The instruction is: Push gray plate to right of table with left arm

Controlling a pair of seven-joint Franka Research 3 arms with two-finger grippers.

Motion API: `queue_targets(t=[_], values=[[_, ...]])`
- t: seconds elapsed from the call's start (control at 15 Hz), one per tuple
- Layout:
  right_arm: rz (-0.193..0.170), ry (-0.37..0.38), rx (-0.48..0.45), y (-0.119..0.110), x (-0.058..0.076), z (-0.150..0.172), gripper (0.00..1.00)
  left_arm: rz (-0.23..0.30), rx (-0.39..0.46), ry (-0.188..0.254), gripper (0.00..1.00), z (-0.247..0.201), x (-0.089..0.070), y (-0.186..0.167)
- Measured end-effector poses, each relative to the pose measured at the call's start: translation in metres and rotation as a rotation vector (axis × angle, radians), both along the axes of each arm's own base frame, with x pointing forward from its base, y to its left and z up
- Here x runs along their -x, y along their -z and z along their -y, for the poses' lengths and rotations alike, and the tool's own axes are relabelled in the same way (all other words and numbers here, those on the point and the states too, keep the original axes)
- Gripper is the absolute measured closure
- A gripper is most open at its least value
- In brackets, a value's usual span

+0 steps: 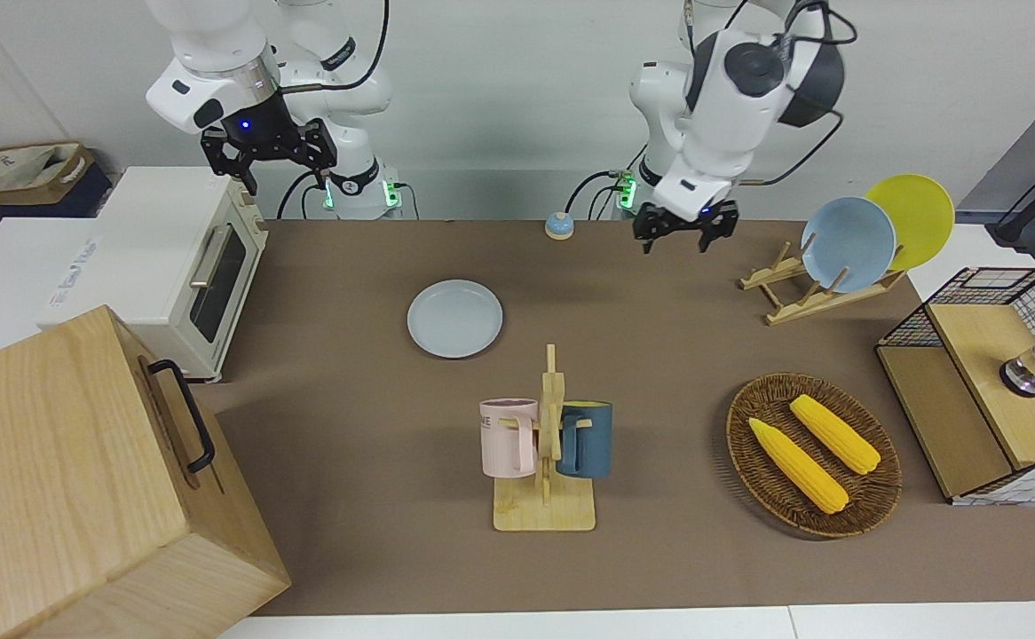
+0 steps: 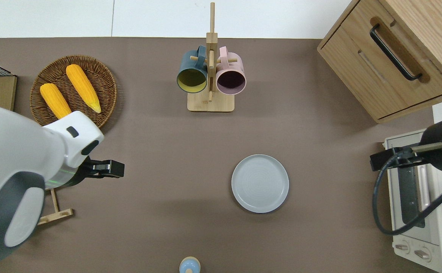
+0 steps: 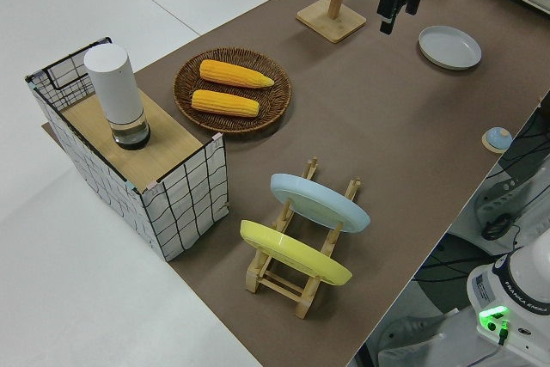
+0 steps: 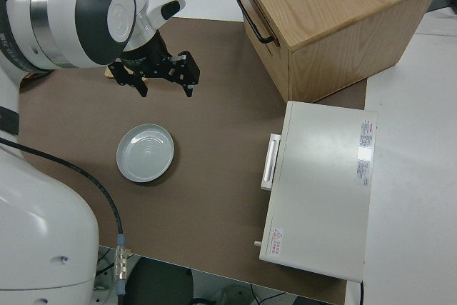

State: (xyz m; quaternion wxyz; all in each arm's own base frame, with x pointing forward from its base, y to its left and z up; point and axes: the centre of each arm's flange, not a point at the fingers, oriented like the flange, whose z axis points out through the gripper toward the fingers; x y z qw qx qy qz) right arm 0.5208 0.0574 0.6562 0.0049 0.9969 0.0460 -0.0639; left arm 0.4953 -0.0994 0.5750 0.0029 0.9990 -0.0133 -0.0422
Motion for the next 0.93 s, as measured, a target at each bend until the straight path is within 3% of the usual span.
queue_targets(t=[0.53, 0.93], values=[[0.000, 0.000, 0.000, 0.000, 0.000, 0.000, 0.01, 0.070, 0.018, -0.041, 0.00, -0.028, 0.019, -0.099], [0.000, 0.000, 0.000, 0.000, 0.000, 0.000, 0.01, 0.086, 0.021, -0.044, 0.00, -0.029, 0.020, -0.113]])
